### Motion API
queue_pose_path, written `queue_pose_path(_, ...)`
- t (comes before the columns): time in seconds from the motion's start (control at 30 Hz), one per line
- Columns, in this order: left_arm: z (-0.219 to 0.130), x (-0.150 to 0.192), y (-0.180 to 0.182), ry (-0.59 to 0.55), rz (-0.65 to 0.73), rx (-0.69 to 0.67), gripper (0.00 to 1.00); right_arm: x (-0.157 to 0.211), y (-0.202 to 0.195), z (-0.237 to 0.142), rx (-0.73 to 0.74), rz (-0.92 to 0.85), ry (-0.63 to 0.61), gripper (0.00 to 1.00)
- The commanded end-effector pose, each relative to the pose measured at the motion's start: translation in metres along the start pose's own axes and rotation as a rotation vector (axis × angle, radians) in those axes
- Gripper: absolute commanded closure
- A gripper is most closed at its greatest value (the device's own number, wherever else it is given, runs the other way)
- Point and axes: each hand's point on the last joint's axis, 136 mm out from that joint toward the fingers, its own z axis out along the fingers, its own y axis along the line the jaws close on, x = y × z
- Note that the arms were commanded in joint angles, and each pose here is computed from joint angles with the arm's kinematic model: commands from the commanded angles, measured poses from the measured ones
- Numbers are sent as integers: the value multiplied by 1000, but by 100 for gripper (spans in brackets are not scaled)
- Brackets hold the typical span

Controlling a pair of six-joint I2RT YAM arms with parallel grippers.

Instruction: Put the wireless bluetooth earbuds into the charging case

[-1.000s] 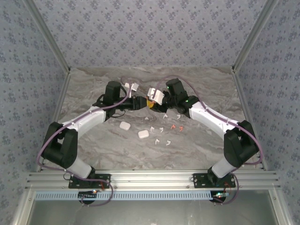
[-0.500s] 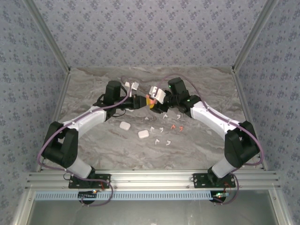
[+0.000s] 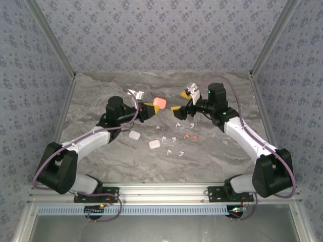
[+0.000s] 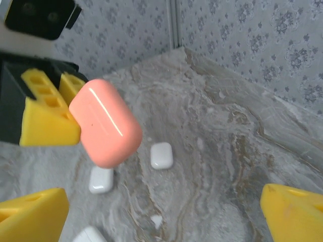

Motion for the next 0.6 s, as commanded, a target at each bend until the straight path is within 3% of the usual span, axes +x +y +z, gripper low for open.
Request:
queue_pose_path(0.0,-6,-32,-34,-102,217,77,90,-30,11,-2,-58,101,-116,0)
queue_pose_path(0.57,-6,-36,-53,-93,283,122,91,-34,6,23,-45,101,-82,4)
